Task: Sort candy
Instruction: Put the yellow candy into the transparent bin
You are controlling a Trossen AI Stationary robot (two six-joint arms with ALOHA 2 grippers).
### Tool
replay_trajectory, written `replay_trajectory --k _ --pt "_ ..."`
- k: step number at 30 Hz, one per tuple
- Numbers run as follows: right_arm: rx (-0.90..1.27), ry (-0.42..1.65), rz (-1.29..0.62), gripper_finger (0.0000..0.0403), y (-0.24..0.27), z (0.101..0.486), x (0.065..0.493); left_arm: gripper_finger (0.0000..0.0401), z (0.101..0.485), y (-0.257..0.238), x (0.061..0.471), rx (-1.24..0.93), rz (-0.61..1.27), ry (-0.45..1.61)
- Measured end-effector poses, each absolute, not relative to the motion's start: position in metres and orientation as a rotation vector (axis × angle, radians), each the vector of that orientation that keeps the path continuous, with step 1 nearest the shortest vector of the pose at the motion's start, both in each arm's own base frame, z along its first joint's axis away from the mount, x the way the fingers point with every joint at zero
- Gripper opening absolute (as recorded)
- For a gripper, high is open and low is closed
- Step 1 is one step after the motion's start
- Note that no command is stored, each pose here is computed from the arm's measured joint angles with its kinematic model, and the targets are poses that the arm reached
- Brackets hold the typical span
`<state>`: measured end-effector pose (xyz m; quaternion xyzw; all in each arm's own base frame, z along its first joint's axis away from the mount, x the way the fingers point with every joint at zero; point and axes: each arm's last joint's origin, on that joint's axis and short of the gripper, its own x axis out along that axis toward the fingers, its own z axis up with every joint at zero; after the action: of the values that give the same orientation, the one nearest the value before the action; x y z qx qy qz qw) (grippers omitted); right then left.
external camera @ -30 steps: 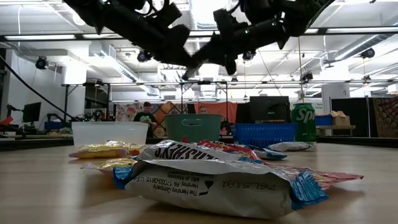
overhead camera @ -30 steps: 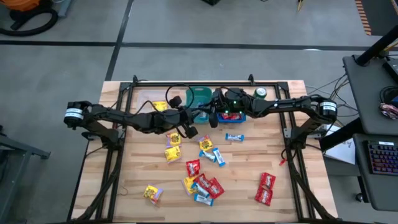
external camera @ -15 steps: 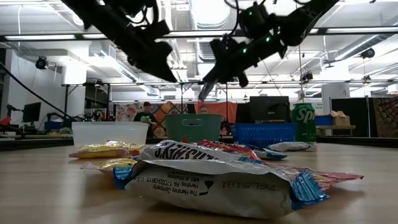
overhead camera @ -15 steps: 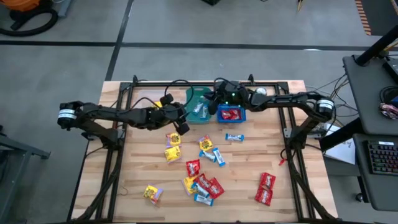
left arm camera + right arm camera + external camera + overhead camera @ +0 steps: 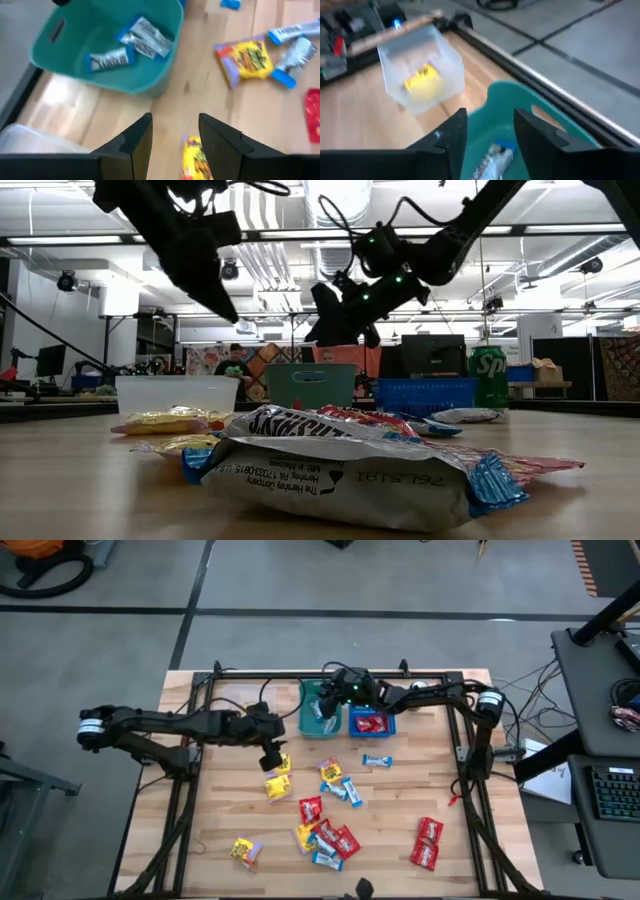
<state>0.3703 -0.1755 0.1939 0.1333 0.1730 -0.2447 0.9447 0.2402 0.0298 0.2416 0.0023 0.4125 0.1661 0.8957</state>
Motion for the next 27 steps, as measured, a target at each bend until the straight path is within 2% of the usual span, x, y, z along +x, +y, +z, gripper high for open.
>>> replay_trajectory --k 6,15,27 --pt "0.234 0.467 -0.479 0.0186 -0.174 0.211 0.369 0.0144 0.232 0.023 0.233 -0.081 0.263 0.975" --pt "0.208 0.553 -0.324 0.0182 -0.148 0.245 0.348 0.0149 0.205 0.013 0.223 -0.14 0.193 1.07" --pt "0.171 0.635 -0.223 0.0185 -0.106 0.262 0.334 0.0222 0.17 0.013 0.213 -0.145 0.274 1.066"
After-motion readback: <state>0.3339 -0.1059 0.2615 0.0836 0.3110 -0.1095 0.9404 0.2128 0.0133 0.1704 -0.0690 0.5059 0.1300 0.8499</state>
